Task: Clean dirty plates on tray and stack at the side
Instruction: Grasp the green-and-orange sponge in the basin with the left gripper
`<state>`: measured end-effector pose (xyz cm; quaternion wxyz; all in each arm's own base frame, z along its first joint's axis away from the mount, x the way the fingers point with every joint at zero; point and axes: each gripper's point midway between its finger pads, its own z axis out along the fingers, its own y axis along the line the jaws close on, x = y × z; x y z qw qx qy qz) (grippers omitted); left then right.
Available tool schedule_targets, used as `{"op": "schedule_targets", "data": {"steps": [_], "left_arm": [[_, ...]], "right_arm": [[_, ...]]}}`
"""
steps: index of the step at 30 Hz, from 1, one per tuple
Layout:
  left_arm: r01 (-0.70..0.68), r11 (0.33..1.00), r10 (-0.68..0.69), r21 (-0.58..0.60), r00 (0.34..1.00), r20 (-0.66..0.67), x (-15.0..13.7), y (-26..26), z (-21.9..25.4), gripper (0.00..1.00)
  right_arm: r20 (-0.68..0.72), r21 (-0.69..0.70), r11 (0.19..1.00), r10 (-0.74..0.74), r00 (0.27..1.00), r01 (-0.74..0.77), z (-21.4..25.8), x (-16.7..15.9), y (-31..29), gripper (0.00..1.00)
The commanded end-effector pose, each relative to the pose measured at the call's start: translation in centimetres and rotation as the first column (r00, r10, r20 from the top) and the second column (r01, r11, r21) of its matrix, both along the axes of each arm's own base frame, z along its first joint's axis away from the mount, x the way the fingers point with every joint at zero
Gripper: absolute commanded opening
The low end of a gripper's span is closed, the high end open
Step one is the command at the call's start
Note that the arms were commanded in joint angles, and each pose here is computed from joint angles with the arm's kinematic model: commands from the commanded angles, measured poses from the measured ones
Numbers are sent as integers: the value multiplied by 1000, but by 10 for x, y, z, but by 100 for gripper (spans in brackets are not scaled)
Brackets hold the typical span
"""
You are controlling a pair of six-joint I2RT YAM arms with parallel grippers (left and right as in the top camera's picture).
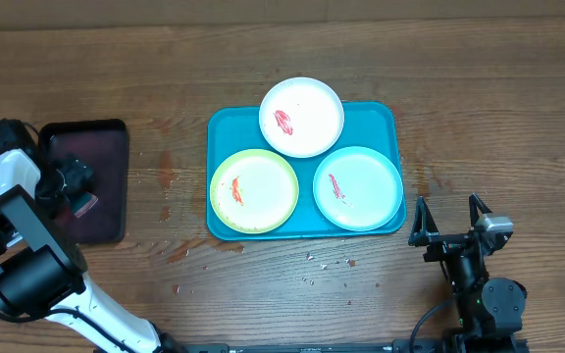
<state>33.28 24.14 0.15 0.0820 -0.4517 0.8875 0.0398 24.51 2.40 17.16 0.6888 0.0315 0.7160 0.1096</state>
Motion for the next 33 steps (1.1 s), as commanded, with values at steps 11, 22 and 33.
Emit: {"op": "schedule_targets", "data": {"steps": [11,22,33], "left_arm": [[5,973,-20,-231,998,-63,-23,-46,-13,100],[14,980,-19,-198,1000,-25,-13,-39,-13,16],[-7,998,3,67,999,52,13,16,-5,100]], "right_arm": [[5,-4,1000,-4,1000,4,-2,0,0,100],[5,-4,1000,-4,1000,4,-2,0,0,100],[5,-4,1000,-4,1000,4,-2,0,0,100]]}}
